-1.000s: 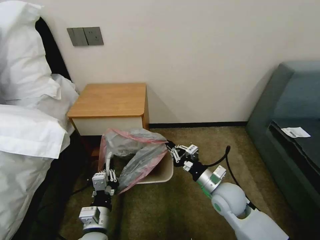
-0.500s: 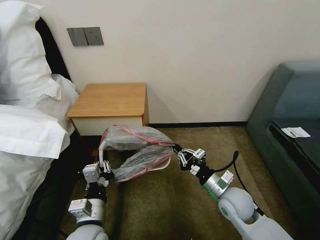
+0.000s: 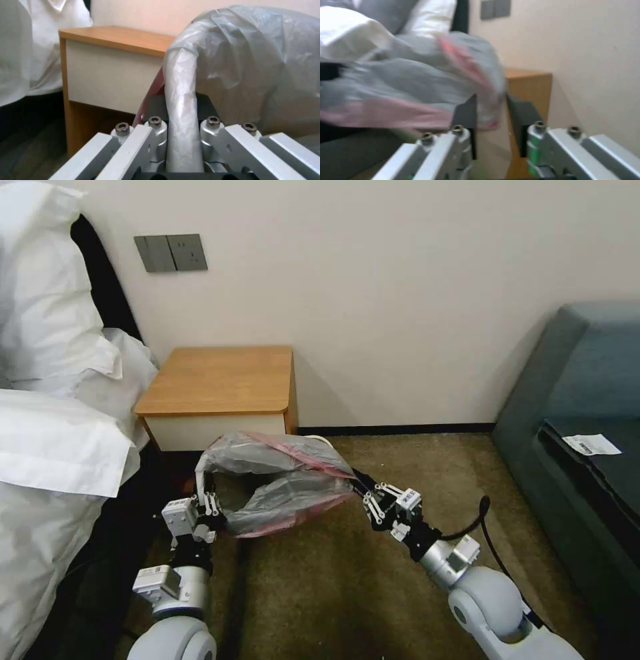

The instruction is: Pick up the garbage bag from the table and place it over the trash can.

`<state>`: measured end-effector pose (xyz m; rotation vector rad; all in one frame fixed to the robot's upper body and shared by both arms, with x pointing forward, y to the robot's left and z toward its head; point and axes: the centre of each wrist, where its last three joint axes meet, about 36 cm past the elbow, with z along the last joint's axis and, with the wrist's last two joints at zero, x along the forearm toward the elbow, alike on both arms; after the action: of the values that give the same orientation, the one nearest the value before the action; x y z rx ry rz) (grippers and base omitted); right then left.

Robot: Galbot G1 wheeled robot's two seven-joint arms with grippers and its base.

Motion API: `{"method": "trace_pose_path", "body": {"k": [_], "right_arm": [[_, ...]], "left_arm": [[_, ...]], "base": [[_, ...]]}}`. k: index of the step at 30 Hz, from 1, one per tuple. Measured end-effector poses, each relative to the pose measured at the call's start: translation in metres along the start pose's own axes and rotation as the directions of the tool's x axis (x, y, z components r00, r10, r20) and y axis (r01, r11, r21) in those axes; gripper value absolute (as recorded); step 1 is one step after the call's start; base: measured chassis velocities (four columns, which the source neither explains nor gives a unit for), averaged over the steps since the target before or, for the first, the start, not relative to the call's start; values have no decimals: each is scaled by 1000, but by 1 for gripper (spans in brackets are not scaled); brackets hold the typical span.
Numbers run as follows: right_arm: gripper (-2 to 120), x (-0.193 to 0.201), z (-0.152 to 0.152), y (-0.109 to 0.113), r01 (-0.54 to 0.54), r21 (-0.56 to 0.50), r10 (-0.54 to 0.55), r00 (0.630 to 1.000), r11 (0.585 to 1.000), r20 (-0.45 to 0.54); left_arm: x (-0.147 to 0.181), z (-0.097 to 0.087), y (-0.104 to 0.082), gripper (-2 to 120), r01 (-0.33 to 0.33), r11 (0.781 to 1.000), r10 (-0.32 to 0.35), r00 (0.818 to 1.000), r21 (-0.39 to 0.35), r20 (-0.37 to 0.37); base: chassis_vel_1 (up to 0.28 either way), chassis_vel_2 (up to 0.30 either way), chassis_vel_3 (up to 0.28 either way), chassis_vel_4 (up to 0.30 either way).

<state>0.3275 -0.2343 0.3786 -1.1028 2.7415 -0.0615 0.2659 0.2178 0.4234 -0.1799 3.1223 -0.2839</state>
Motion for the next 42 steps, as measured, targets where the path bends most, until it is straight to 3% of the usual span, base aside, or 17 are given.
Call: {"method": "trace_pose_path", "body": {"k": [7,9,14,18,23,29,33,37,39,41,42], "right_arm": [[50,13,-12,6,33,85,-38,997,996,60],[62,10,-21,4,37,149,-51,995,988,90],[73,-2,-29,1,27,227,-50,994,973,93],[92,-12,-15,3,14,236,-25,999,972,45],[100,-15,1,6,21,253,-24,1000,967,10],[93,-22,8,-1,9,299,-12,1000,954,9],[81,-25,9,-3,0,301,-3,1000,954,8],[61,-24,11,-6,-4,299,5,1000,954,-2],[59,-24,12,-6,-5,298,6,1000,954,-4],[45,-24,15,-6,-6,290,10,1000,957,-11],[45,-24,15,-6,-6,290,10,1000,957,-11]], "left_arm": [[-6,8,2,8,6,1000,-6,1000,-5,-16],[-4,11,1,8,3,1000,-3,1000,-18,-22],[-2,14,0,8,-2,999,1,1000,-37,-20],[1,16,-2,8,-3,999,2,1000,-47,-21],[4,15,-2,8,-5,999,4,1000,-53,-21],[8,15,-5,8,-11,998,10,1000,-63,-23],[12,18,-6,8,-12,997,10,1000,-71,-27],[14,20,-8,8,-9,997,7,1000,-73,-30],[14,20,-8,8,-8,997,6,1000,-73,-29],[17,19,-10,8,-8,997,6,1000,-75,-28],[17,19,-10,8,-8,997,6,1000,-75,-28]], "base": [[0,0,0,0],[0,0,0,0],[0,0,0,0],[0,0,0,0],[0,0,0,0],[0,0,0,0],[0,0,0,0],[0,0,0,0],[0,0,0,0],[0,0,0,0],[0,0,0,0]]}}
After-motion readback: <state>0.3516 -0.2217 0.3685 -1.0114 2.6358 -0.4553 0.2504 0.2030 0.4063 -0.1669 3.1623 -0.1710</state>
